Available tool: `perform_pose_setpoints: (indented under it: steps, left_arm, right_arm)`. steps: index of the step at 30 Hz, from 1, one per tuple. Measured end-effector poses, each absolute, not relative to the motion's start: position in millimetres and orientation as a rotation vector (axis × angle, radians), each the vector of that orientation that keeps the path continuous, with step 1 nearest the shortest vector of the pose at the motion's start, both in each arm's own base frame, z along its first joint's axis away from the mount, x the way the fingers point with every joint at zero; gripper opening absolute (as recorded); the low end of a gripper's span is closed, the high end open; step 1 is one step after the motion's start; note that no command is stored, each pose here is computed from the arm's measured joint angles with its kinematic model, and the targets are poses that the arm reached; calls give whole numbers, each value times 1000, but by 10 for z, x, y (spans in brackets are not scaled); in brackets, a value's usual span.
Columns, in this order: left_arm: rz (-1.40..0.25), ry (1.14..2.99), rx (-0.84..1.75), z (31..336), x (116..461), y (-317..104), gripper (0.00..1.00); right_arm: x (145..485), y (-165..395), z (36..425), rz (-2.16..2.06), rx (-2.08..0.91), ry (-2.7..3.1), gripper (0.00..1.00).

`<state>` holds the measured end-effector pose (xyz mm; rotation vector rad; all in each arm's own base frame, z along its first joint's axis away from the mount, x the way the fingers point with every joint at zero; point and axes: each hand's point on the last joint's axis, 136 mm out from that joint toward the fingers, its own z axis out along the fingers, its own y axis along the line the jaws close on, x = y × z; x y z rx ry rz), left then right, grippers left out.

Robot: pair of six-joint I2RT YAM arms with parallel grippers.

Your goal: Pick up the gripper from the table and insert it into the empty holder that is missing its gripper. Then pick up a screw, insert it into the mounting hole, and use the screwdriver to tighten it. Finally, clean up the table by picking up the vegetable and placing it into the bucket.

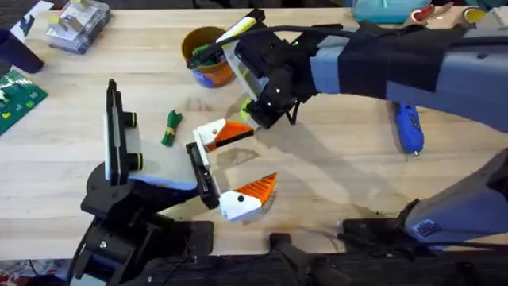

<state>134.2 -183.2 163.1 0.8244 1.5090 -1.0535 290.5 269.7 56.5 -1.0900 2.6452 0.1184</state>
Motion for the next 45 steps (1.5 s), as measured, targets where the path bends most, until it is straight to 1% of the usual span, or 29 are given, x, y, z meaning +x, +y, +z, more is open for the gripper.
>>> perform_pose_setpoints:
  steps: [3,6,8,10,11,12,22,23,24,25,26,27,28,31,33,35,37,39,45]
  left_arm:
    - [-1054,1509,824,1630,1342,-1832,990]
    - [-1053,1509,824,1631,1342,-1832,990]
    - [-1053,1509,824,1631,1342,-1832,990]
    - [-1053,1509,824,1631,1342,-1832,990]
    - [-1053,1509,824,1631,1342,-1832,990]
    - [-1053,1509,824,1631,1342,-1832,990]
    - [-1053,1509,824,1631,1342,-1832,990]
    - [-1053,1509,824,1631,1342,-1832,990]
    - [-1053,1509,824,1631,1342,-1832,990]
    - [-1053,1509,824,1631,1342,-1832,990]
    - [-1053,1509,824,1631,1342,-1832,990]
    - [-1053,1509,824,1631,1342,-1832,990]
    - [-1053,1509,824,1631,1342,-1832,990]
    - [-1053,1509,824,1631,1342,-1832,990]
    - [-1053,1509,824,1631,1342,-1832,990]
    - [-1053,1509,824,1631,1342,-1832,990]
    - [-1053,1509,824,1631,1343,-1832,990]
    - [-1053,1509,824,1631,1343,-1832,990]
    - [-1049,1511,819,1629,1352,-1828,990]
  right_arm:
    - [2904,2697,562,118,-1091,2646,255]
    - [2906,2694,563,114,-1090,2645,183]
    - [2906,2694,563,114,-1090,2645,164]
    - [2908,2695,562,114,-1090,2644,94]
    - [2908,2695,563,113,-1092,2644,32]
    - [2904,2696,562,116,-1090,2646,12]
    - [2894,2691,558,117,-1092,2650,8]
    - [2895,2692,559,117,-1091,2651,45]
    - [2894,2693,559,118,-1088,2652,144]
    - [2895,2694,559,118,-1092,2650,275]
    - [2898,2696,561,118,-1092,2648,377]
    - [2898,2698,560,119,-1092,2648,429]
    - [2900,2699,561,120,-1089,2648,506]
    - [2902,2700,563,119,-1090,2646,635]
    - [2903,2701,568,120,-1090,2644,694]
    - [2911,2694,592,122,-1084,2641,777]
    - [2917,2673,643,125,-1074,2638,889]
    - [2910,2641,719,127,-1066,2633,919]
    - [2838,2574,894,130,-1064,2626,903]
